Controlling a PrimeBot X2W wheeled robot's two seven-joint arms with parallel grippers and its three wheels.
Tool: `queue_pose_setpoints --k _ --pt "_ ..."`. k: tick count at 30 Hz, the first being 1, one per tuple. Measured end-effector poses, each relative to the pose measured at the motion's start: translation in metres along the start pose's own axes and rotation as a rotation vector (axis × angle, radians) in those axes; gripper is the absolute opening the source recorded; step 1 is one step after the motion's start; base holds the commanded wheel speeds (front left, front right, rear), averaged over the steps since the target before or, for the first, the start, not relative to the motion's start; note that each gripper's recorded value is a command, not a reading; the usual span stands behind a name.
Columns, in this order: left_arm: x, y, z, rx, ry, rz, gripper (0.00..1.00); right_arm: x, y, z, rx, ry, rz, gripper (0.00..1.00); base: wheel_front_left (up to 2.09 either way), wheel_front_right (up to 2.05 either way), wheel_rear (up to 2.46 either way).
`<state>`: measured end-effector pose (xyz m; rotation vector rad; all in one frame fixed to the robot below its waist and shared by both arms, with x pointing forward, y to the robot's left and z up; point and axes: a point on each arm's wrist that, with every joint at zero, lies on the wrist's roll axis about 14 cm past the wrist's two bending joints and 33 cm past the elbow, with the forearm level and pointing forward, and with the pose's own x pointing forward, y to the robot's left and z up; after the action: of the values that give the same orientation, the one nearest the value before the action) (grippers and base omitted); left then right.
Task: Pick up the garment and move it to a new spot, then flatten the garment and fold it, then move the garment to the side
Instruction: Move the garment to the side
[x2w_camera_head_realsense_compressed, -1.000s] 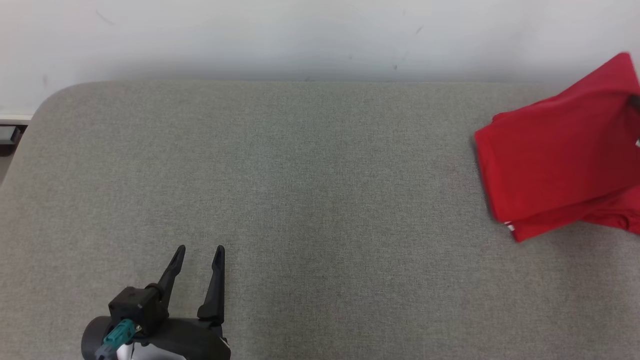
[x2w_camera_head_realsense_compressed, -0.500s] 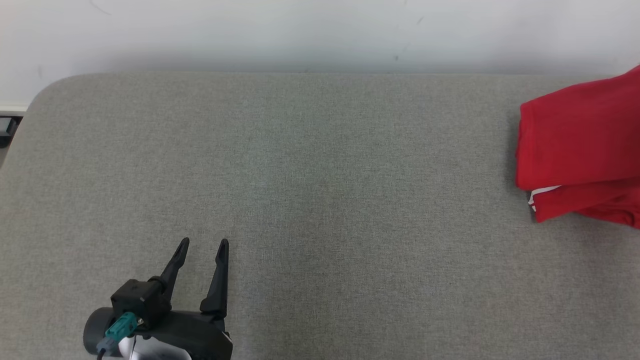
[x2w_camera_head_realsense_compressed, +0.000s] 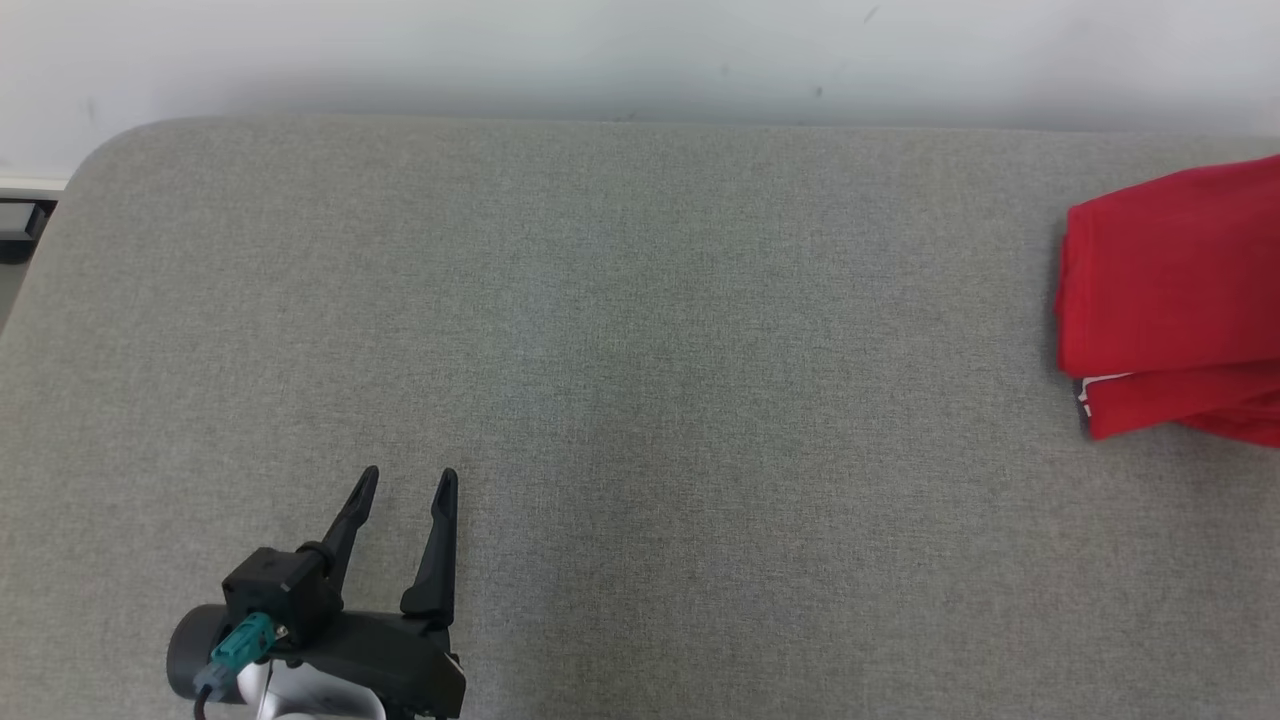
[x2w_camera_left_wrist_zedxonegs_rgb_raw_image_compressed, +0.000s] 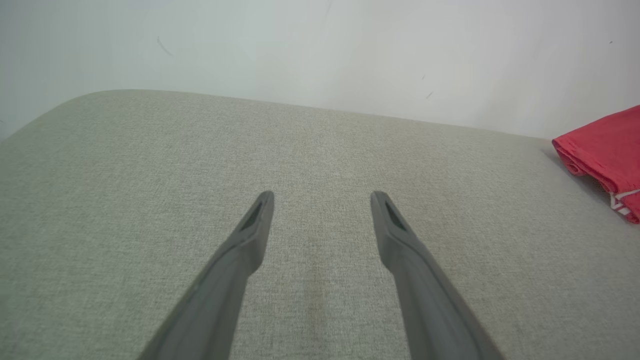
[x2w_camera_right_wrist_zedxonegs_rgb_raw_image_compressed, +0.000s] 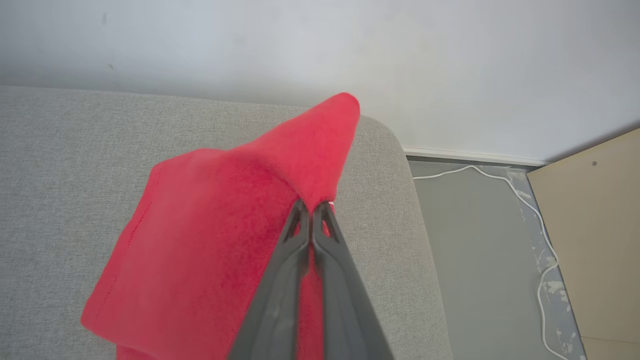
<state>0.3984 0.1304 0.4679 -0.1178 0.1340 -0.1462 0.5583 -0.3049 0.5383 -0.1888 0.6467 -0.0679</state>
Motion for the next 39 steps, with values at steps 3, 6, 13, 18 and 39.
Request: queue_pose_setpoints --k 3,6,13,18,39 --pt "0.000 0.001 -0.001 0.000 0.003 0.003 1.00 0.000 -0.003 0.005 -0.017 -0.007 -0.016 0.15 0.00 0.00 0.00" --pt "-0.001 0.003 -0.003 0.001 0.008 0.007 1.00 0.000 -0.010 0.008 -0.060 -0.009 -0.046 1.00 0.00 0.00 0.00" --pt "-0.001 0.005 -0.003 0.004 0.009 0.013 1.00 -0.004 -0.015 0.014 -0.102 -0.027 -0.072 1.00 0.00 0.00 0.00" --pt "-0.001 0.003 0.000 0.004 0.000 0.008 1.00 -0.011 -0.013 0.027 -0.122 -0.079 -0.062 1.00 0.00 0.00 0.00" --pt "-0.029 0.012 0.014 0.007 -0.065 0.041 1.00 -0.087 0.102 0.048 0.277 -0.611 0.382 1.00 0.00 0.00 0.00"
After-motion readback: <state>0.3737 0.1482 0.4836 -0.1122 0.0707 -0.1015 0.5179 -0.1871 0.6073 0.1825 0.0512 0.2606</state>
